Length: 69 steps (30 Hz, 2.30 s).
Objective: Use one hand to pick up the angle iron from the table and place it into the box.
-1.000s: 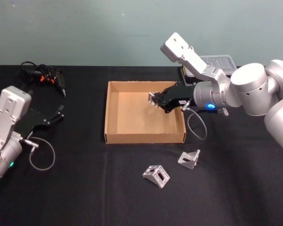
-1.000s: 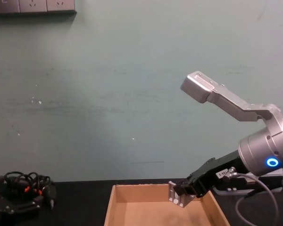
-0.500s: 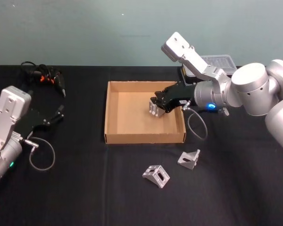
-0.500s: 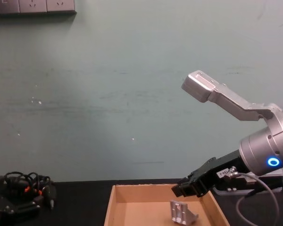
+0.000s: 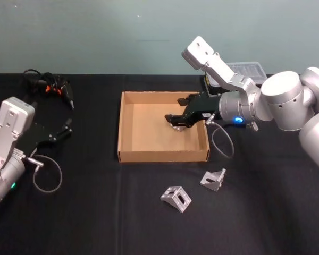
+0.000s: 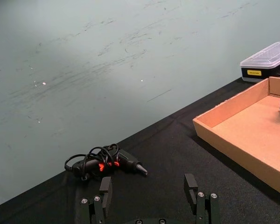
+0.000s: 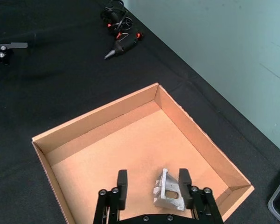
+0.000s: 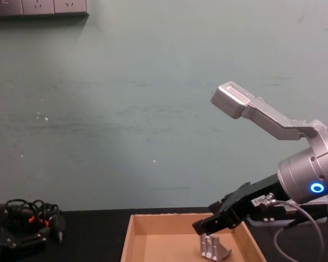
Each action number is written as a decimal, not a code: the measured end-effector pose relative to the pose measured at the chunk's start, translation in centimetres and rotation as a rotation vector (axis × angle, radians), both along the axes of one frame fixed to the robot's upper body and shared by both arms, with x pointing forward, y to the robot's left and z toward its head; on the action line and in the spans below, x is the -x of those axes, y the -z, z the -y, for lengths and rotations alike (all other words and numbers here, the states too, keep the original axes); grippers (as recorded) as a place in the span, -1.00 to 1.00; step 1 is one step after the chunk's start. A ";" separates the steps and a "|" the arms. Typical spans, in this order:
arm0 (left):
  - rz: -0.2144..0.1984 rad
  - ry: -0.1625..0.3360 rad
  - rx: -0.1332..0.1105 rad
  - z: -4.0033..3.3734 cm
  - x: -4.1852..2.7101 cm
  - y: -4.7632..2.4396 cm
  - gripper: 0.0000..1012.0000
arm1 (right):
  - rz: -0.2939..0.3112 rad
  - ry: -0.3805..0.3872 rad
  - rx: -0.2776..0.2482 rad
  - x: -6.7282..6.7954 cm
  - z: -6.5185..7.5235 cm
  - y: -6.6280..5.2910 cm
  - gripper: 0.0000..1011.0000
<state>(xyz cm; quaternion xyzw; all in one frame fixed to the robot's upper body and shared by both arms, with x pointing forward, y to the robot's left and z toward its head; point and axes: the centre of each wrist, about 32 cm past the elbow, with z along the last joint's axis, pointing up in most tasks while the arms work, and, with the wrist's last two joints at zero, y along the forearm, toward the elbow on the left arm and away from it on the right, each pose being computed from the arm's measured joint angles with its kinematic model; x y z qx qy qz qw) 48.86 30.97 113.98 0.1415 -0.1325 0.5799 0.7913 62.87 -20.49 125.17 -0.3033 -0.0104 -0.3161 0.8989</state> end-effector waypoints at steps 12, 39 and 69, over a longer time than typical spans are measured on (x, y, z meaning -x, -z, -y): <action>0.000 0.000 0.000 0.00 0.00 0.00 1.00 | 0.063 0.021 -0.063 3.2 2.6 -1.0 0.95; 0.000 0.000 0.000 0.00 0.00 0.00 1.00 | -0.052 0.079 -0.154 18.5 9.5 0.3 0.98; 0.000 0.000 0.000 0.00 0.00 0.00 1.00 | -0.070 0.072 -0.048 15.9 9.3 4.0 0.98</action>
